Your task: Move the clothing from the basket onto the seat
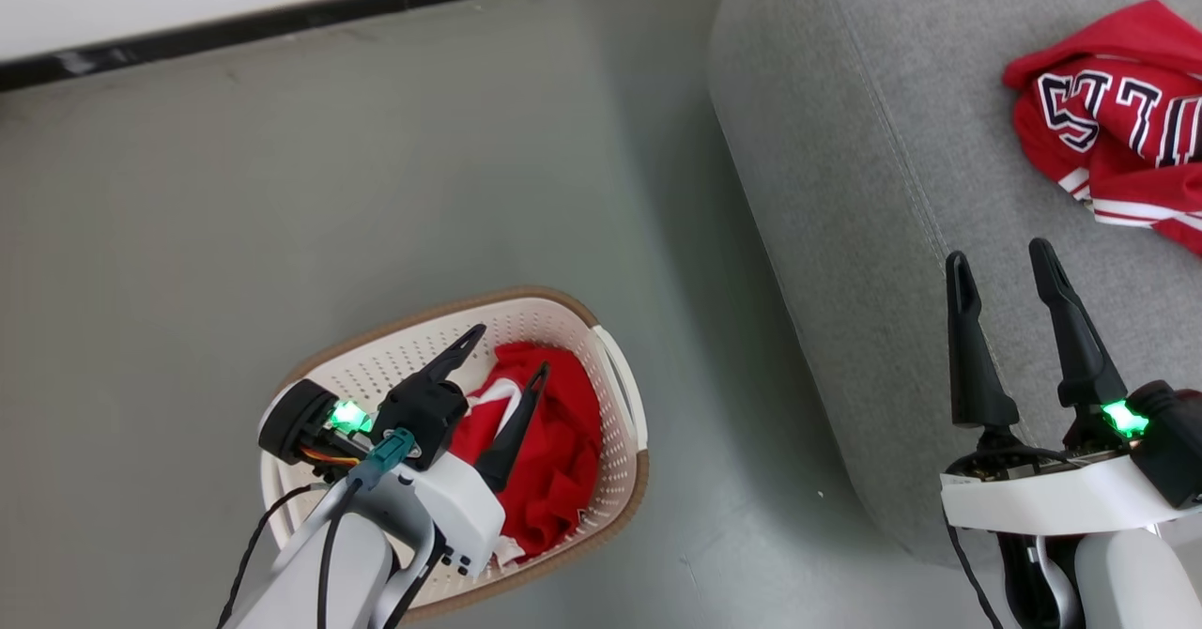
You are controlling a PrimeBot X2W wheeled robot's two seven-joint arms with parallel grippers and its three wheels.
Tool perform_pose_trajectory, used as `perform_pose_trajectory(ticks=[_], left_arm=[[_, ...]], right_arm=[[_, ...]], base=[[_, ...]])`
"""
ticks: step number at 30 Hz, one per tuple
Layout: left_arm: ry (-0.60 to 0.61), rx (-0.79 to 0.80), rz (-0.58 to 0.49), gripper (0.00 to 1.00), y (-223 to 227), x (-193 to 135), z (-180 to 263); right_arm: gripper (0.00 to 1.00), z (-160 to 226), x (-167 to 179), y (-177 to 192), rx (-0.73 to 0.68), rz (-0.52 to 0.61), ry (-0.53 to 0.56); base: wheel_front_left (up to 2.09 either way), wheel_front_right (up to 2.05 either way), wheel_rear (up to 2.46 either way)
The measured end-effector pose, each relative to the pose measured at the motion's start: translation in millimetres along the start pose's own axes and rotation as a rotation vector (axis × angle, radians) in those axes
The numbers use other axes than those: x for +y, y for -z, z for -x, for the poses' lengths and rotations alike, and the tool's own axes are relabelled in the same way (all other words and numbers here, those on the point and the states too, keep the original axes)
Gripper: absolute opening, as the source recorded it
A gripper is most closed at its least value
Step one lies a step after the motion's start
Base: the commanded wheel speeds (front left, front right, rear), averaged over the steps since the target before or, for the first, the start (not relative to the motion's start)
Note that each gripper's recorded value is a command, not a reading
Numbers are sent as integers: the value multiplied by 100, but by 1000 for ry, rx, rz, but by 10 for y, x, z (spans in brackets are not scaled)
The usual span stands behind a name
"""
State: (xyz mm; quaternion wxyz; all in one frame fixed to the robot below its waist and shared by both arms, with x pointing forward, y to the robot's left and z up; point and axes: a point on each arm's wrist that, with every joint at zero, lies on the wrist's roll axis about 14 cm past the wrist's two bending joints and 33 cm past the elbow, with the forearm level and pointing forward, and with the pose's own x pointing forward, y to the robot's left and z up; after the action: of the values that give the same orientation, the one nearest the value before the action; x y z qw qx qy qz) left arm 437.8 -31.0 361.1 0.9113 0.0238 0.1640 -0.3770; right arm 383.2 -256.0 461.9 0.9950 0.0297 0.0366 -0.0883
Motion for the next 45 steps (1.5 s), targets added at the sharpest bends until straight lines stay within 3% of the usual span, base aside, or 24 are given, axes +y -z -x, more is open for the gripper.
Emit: perform_pose_trajectory(ticks=[19, 45], left_arm=[[77, 198, 19, 100, 847, -63, -299], [149, 371, -15, 100, 1623, -80, -525]], right_arm=[[100, -233, -173, 114, 15, 32, 49], [100, -440, -333, 287, 47, 52, 89]], base=[[0, 0, 0], [0, 0, 0]])
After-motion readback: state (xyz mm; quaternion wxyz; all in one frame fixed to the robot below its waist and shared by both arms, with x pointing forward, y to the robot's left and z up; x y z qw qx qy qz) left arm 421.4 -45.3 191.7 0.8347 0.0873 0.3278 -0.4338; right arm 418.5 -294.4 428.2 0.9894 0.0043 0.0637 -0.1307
